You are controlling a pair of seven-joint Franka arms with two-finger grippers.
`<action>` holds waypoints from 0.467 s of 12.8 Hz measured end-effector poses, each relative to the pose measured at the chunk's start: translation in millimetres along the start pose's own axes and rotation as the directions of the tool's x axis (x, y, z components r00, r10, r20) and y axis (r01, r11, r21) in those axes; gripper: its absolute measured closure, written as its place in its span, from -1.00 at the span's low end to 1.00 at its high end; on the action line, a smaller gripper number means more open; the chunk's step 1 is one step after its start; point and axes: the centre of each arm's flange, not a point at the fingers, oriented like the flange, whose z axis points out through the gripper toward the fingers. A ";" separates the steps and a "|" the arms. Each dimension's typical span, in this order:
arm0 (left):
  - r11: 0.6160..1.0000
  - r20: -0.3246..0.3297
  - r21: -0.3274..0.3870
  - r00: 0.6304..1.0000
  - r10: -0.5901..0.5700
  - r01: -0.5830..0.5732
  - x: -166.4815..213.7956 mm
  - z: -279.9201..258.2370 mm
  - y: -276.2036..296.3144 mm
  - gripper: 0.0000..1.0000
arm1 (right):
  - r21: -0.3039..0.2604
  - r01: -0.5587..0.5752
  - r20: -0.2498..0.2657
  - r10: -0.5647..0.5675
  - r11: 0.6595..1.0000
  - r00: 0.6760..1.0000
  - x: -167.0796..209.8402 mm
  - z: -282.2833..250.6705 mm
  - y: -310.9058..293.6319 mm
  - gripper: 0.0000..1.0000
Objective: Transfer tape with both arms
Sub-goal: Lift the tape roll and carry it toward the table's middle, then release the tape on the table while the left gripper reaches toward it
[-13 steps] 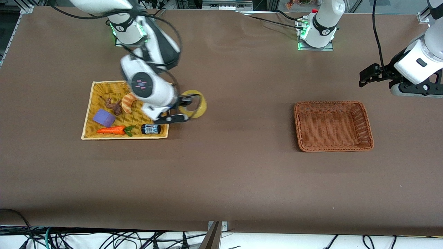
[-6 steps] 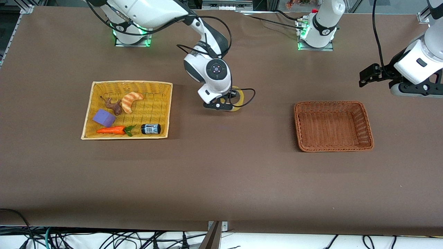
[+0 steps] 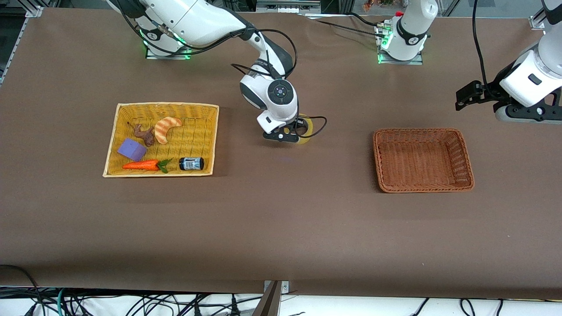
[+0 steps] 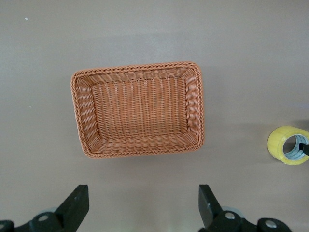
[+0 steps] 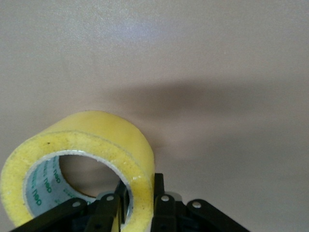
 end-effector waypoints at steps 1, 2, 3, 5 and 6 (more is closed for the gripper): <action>1.000 0.000 0.000 1.000 0.000 0.000 0.0 0.0 0.0 -1.00 | 0.002 -0.002 -0.002 0.002 1.000 1.000 1.0 -1.0 -0.2 0.48; 1.000 0.000 0.000 1.000 0.000 0.000 0.0 0.0 0.0 -1.00 | 0.009 -0.004 -0.008 0.004 1.000 1.000 3.8 -4.9 -1.0 0.29; 1.000 0.000 0.000 1.000 0.000 0.000 0.0 0.0 0.1 -1.00 | 0.022 -0.009 -0.018 0.009 1.000 1.000 8.1 -14.2 -2.6 0.12; 1.000 0.000 0.000 1.000 0.000 0.000 0.0 0.0 0.1 -1.00 | 0.058 -0.046 -0.027 0.048 0.997 0.999 21.8 -54.2 0.0 -0.32; 1.000 0.000 0.000 1.000 0.000 0.000 0.0 0.0 0.2 -1.00 | 0.066 -0.076 -0.024 0.078 0.995 0.997 31.5 -85.0 8.6 -0.55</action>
